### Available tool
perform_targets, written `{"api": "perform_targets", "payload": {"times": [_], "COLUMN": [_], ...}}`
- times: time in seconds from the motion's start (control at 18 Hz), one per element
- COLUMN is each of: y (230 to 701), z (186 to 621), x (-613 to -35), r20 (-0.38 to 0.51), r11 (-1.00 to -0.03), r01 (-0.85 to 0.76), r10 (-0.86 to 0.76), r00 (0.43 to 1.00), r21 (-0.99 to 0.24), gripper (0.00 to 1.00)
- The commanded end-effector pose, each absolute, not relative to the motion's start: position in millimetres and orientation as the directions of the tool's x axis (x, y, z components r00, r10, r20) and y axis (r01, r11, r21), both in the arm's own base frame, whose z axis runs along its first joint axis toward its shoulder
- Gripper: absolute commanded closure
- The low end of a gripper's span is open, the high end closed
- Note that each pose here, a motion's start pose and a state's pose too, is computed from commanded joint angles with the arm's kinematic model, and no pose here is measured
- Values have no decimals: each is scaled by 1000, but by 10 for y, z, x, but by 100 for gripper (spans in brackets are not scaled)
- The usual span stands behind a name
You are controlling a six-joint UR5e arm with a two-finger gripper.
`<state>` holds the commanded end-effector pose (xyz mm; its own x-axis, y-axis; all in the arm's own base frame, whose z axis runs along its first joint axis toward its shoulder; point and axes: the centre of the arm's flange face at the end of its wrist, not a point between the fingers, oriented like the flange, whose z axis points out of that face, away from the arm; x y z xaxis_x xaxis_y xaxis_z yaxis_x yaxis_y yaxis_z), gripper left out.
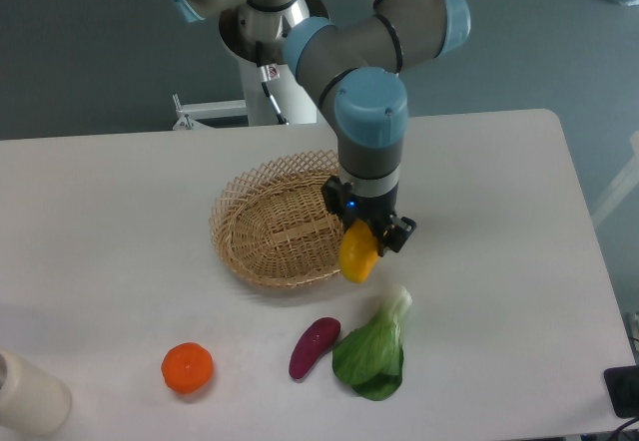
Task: Pick up the mango from the basket
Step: 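Lift the held mango up and out of the basket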
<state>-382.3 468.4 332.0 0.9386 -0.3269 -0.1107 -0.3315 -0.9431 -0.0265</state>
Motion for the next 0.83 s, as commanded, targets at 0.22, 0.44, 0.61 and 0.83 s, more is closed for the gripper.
{"api": "perform_targets", "payload": {"times": [0.22,0.44,0.61,0.83], "y": [4591,4538,4562,4569], "z": [3340,3361,3359,3341], "x": [-3952,-4050,-4085,-4096], "r20": [-118,-125,-129,-127], "r11": [-945,-950,-950,-950], "r01": [-326,-312,-312,-312], "r10": [-321,-306,-306,-306], "r00": [940,944,943,944], "r21": [-28,-30,-30,-29], "gripper": [55,55,55,55]}}
